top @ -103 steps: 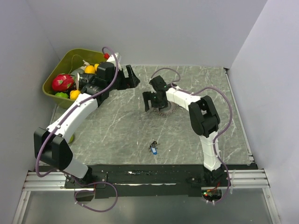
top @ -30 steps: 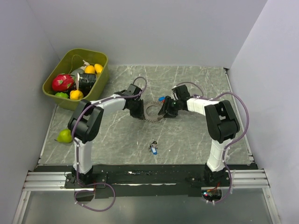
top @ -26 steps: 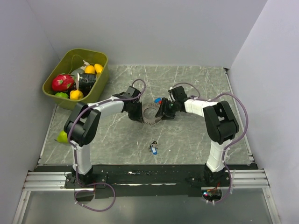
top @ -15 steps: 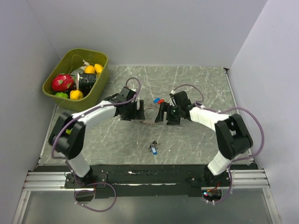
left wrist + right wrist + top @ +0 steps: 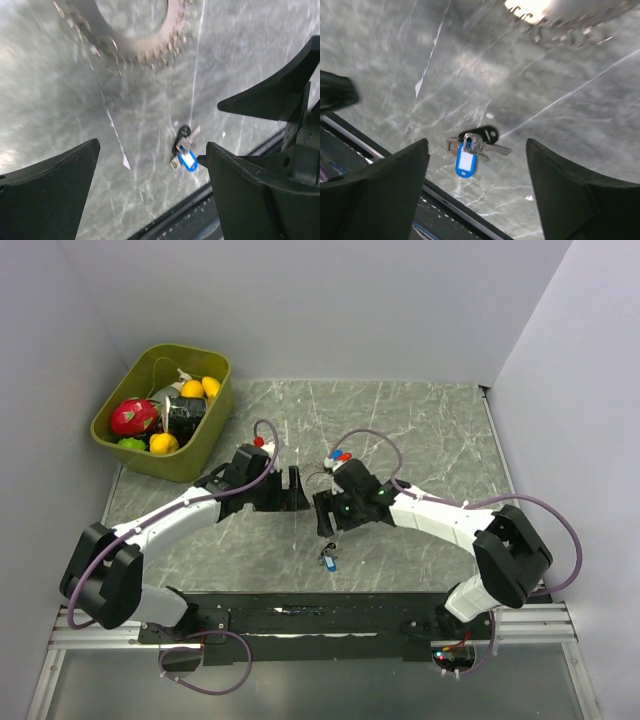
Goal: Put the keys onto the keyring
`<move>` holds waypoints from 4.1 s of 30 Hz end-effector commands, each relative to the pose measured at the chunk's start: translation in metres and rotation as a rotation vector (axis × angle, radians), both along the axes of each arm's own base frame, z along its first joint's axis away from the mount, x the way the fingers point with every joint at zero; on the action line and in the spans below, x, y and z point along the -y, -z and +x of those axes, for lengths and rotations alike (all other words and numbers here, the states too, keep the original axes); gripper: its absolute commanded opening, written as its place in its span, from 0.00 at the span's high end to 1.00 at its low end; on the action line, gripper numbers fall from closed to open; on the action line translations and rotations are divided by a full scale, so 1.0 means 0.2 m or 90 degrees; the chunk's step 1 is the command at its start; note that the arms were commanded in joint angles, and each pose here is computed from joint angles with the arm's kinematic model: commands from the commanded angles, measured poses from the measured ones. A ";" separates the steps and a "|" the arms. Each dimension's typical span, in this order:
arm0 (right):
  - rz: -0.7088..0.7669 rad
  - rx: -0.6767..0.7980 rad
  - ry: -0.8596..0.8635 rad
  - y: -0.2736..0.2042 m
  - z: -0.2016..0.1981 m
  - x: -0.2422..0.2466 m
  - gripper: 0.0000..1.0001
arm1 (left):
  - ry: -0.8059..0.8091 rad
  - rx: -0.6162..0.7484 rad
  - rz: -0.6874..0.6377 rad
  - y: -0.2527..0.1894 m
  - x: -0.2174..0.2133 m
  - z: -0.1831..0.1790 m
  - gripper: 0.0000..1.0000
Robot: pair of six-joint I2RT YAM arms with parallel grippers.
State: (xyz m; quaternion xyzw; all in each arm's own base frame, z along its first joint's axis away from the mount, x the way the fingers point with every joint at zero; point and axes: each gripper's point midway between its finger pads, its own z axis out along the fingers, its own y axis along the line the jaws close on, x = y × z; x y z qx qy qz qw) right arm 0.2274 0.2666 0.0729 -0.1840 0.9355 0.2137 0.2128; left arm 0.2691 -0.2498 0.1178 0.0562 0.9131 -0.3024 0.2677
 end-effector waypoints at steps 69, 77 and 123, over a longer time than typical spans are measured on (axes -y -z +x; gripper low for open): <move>0.032 0.006 -0.160 0.07 -0.19 -0.15 0.46 | 0.050 0.038 -0.101 -0.16 0.09 -0.07 0.14; 0.021 0.019 -0.195 0.15 -0.20 -0.15 0.47 | 0.059 0.028 -0.103 -0.14 0.10 -0.07 0.15; 0.039 0.003 -0.118 0.22 -0.18 -0.13 1.00 | 0.050 0.025 -0.090 -0.11 0.10 -0.04 0.15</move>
